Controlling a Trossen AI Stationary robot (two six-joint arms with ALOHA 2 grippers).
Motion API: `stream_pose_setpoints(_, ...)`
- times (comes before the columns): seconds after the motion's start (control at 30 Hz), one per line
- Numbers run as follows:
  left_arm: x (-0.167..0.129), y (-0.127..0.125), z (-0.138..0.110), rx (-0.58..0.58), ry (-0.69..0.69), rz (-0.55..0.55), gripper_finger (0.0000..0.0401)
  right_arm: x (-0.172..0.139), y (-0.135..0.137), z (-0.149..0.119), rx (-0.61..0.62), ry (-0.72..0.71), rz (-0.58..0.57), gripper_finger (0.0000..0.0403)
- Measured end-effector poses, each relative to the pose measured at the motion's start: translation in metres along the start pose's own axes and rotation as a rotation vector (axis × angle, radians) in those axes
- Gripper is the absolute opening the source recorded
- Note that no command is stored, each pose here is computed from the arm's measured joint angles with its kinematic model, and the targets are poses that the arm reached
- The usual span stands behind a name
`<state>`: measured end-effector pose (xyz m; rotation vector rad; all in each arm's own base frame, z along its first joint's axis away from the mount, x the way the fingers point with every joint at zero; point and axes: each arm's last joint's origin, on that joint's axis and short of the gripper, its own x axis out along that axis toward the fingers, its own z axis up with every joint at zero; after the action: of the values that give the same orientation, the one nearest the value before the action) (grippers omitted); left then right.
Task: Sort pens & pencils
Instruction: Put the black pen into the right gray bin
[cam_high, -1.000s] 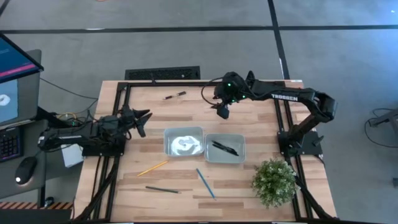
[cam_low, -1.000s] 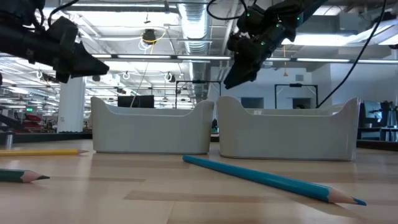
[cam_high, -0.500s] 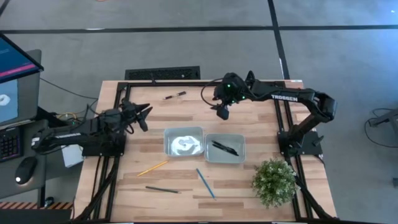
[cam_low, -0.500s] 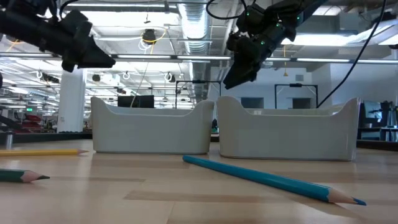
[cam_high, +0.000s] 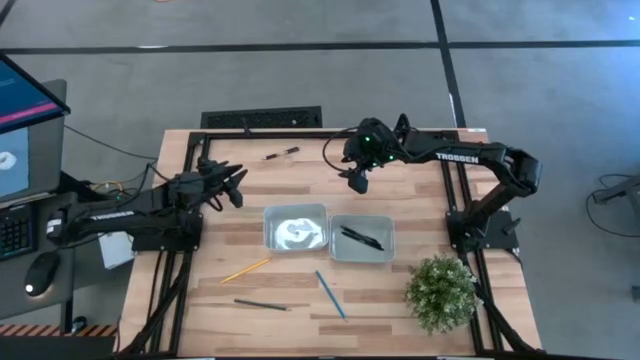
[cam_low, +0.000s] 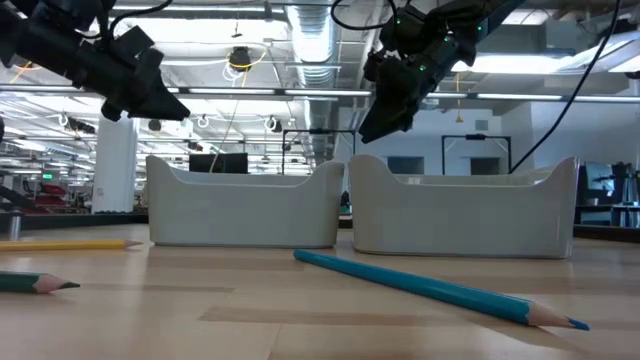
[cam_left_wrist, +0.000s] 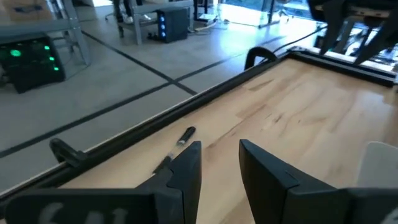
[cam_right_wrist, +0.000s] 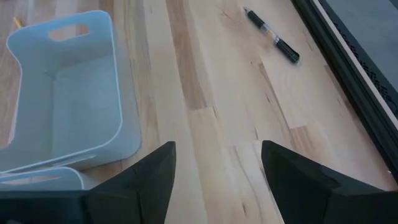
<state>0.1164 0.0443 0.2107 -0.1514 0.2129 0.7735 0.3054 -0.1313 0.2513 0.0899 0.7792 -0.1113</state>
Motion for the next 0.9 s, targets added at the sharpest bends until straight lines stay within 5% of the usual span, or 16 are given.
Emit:
stream_pose_setpoints(0.17, 0.001, 0.004, 0.001, -0.033, -0.017, 0.082, 0.0098, 0.000, 0.000, 0.000, 0.001, 0.004, 0.000, 0.0260)
stream_pose_setpoints(0.6, 0.002, 0.004, 0.001, -0.031, -0.019, 0.085, 0.0098, 0.000, 0.000, 0.000, -0.007, 0.004, 0.000, 0.0260)
stream_pose_setpoints(0.9, 0.005, 0.003, 0.012, -0.037, -0.088, -0.047, 0.0098, 0.000, 0.000, 0.000, -0.007, 0.004, 0.000, 0.0260)
